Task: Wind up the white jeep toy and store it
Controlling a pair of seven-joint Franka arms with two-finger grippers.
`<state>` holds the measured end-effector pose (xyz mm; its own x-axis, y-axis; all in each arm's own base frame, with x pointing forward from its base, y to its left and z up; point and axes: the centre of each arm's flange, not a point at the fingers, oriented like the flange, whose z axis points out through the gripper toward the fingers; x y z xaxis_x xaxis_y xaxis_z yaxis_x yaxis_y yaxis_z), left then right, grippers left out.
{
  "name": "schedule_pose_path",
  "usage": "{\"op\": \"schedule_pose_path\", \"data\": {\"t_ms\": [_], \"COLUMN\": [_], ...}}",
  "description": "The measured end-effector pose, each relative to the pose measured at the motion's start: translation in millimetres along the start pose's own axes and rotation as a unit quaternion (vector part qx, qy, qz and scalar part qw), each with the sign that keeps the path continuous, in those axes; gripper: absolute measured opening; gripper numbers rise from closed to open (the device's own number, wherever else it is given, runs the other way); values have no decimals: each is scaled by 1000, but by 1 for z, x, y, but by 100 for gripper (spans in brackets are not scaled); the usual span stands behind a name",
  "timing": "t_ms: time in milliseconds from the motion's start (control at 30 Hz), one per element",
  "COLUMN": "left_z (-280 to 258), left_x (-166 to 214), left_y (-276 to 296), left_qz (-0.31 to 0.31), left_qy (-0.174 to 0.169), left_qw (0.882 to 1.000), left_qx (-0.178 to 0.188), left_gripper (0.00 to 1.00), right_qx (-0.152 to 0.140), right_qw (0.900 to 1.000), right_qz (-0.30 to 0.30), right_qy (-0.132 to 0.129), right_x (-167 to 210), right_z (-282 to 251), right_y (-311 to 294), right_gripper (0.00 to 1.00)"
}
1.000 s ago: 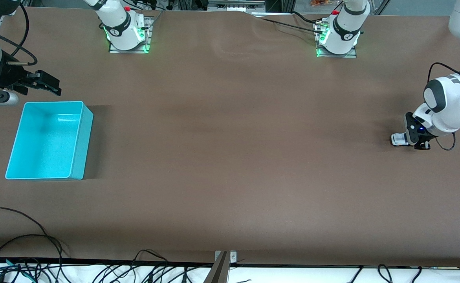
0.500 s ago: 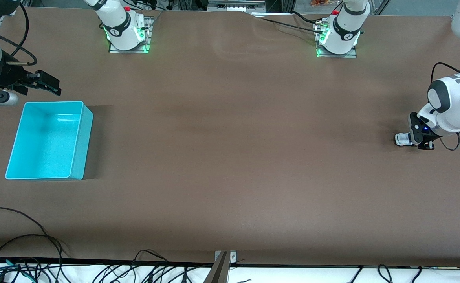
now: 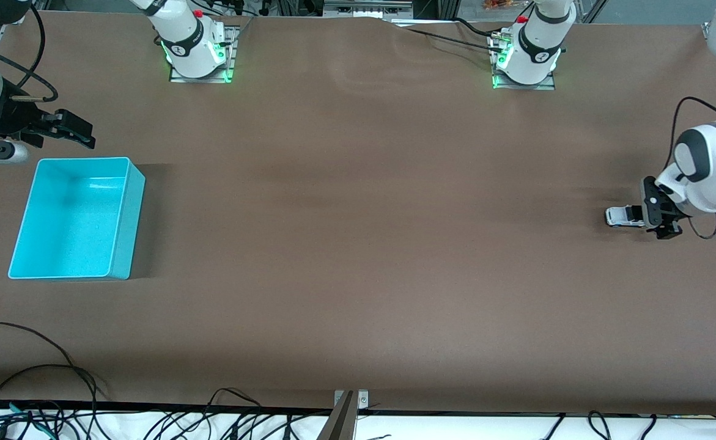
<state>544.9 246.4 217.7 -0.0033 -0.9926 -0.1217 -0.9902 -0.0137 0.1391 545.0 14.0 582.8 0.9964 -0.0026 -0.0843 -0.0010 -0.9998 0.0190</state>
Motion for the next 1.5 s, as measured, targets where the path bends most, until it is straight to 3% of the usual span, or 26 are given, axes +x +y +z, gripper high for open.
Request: {"op": "schedule_pose_path", "data": {"t_ms": [167, 367, 667, 700, 1000, 1500], "left_z": [-33, -56, -96, -111, -134, -214], "left_x": [4, 8, 50, 70, 99, 171], "left_y": [-16, -23, -36, -37, -38, -21], "left_qz": [1, -25, -82, -109, -162, -268], "left_qy": [2, 33, 44, 42, 39, 29], "left_qw": [1000, 999, 996, 993, 986, 963], "left_qx": [-7, 5, -1, -7, -7, -24], "left_gripper": [100, 100, 100, 100, 100, 100], "right_qx": [0, 0, 0, 0, 0, 0], "right_qw": [1000, 1000, 1000, 1000, 1000, 1000], "right_qz": [0, 0, 0, 0, 0, 0], "right_qy": [0, 0, 0, 0, 0, 0], "right_x": [0, 0, 0, 0, 0, 0], "right_z": [0, 0, 0, 0, 0, 0], "right_y": [0, 0, 0, 0, 0, 0], "right_gripper": [100, 100, 100, 100, 100, 100]}}
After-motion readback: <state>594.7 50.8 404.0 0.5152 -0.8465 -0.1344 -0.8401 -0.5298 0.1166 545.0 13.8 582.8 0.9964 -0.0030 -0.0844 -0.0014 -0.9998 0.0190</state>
